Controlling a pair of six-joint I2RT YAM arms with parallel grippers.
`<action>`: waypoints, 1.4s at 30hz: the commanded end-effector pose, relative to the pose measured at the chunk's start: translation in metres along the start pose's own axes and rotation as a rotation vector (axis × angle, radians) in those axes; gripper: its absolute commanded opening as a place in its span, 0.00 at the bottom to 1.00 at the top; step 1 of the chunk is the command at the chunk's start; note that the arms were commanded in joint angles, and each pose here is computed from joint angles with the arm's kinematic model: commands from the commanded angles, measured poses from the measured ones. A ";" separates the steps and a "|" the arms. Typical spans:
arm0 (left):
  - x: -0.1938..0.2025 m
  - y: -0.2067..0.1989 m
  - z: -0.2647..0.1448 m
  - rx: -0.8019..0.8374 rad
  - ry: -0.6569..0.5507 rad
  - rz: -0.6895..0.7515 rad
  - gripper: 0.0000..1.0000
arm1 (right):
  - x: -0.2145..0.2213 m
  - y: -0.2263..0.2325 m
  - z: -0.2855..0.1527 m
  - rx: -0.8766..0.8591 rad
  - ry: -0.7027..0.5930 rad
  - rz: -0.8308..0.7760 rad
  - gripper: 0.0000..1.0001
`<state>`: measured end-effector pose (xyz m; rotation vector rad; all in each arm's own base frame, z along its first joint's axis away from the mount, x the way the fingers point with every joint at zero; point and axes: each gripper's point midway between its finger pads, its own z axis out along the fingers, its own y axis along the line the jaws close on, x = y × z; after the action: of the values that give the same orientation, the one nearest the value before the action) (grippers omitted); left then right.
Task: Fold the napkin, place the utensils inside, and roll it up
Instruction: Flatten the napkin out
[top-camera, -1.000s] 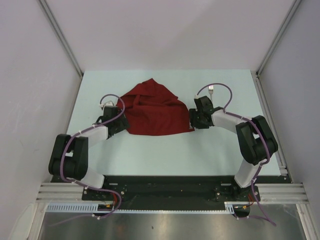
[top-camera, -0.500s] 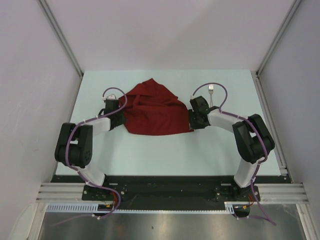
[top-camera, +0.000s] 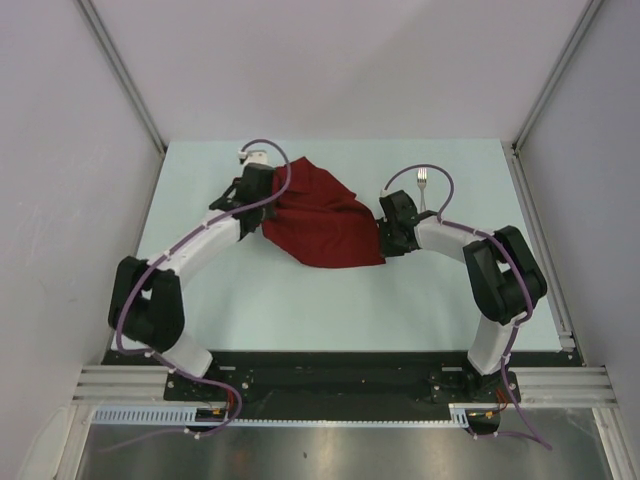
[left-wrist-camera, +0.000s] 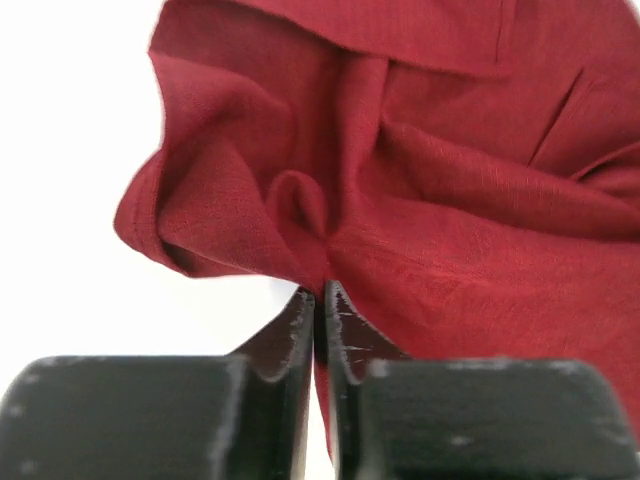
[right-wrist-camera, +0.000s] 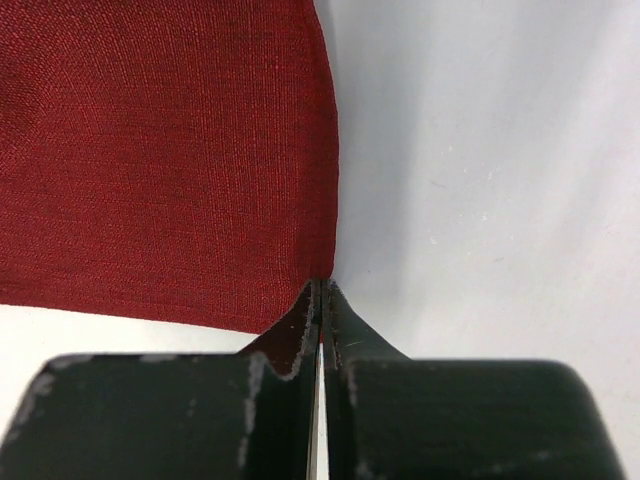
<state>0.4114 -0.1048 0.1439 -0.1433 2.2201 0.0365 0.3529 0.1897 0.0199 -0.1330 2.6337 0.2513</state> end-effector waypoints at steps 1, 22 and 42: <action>0.039 0.023 -0.004 -0.231 0.172 0.285 0.27 | 0.015 0.001 0.007 0.000 0.056 -0.012 0.00; 0.052 0.095 -0.014 -0.008 -0.025 -0.404 0.87 | 0.012 0.015 -0.010 -0.057 0.048 -0.029 0.16; 0.046 0.082 0.071 0.022 0.061 -0.396 0.80 | 0.022 0.027 -0.020 -0.049 0.066 -0.050 0.44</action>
<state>0.3994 -0.0222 0.0412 -0.5872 2.2999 -0.1780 0.3260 0.2100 0.0222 -0.2185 2.6783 0.3026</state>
